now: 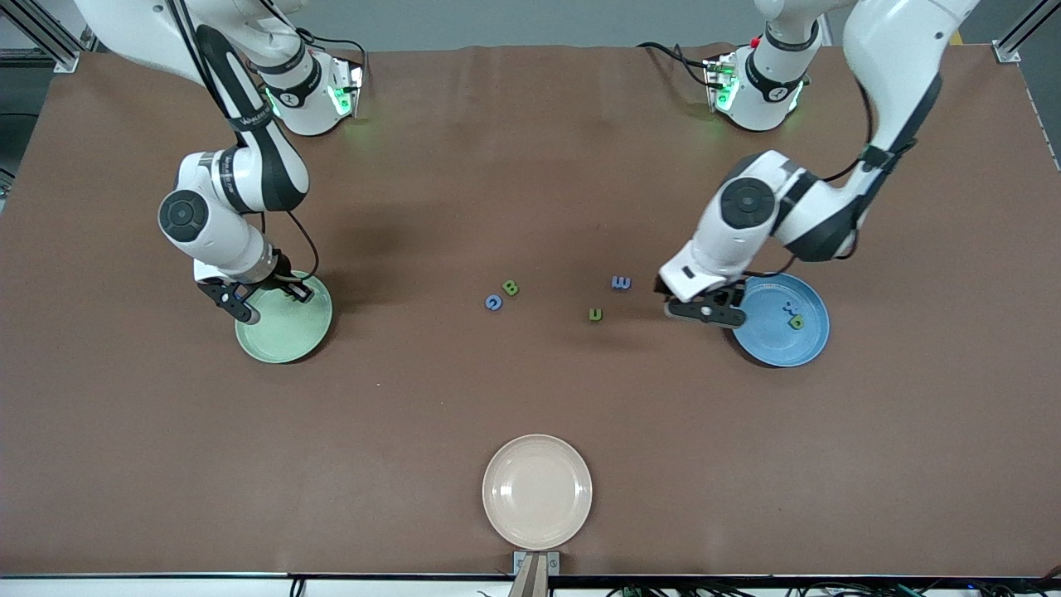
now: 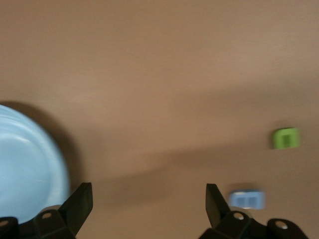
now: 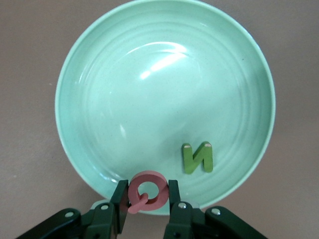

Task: Sort upper and lower case letters into plates
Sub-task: 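Place the pink a on the green plate with the right gripper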

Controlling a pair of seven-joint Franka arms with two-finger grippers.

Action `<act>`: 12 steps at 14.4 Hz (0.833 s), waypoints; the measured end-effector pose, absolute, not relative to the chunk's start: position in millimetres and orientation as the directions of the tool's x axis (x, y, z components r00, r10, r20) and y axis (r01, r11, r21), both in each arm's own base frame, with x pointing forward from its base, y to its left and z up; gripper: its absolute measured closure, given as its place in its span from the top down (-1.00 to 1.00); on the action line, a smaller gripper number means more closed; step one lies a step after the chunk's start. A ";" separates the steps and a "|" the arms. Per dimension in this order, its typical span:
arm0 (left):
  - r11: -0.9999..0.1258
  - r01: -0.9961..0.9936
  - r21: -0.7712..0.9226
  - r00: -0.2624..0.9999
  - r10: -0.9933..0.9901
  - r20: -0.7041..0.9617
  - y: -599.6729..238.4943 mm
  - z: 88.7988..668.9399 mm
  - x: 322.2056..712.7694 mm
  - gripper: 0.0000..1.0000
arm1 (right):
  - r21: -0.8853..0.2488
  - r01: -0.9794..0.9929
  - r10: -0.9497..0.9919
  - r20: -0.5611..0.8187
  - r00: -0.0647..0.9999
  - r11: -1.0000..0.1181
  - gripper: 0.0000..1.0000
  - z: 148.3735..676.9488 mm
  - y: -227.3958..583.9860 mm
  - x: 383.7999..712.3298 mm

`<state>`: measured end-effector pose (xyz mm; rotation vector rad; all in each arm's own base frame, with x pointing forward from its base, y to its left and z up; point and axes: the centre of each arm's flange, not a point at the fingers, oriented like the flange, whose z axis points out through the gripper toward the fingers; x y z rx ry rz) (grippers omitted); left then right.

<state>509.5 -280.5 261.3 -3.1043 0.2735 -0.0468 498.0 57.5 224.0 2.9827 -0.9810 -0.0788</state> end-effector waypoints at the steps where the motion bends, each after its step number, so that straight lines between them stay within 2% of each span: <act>1: -0.988 -0.151 -0.013 0.988 -0.151 0.023 -299.0 257.8 503.9 1.00 | 0.014 -0.592 -0.592 -0.043 0.805 -0.806 -0.28 217.0 57.7 498.4; 7: -0.997 -0.079 0.026 0.996 -0.080 -0.045 -347.8 226.0 480.1 1.00 | 0.027 -0.587 -0.587 -0.053 0.808 -0.809 -0.28 191.5 59.8 495.3; 9: -0.998 -0.063 0.026 0.996 -0.065 -0.067 -352.5 214.9 474.2 1.00 | 0.025 -0.586 -0.586 -0.051 0.809 -0.810 0.03 192.6 60.0 496.6; 12: -0.998 -0.059 -0.002 0.997 -0.059 -0.052 -357.4 202.9 467.7 1.00 | 0.035 -0.582 -0.583 -0.067 0.810 -0.813 0.61 203.9 61.7 505.6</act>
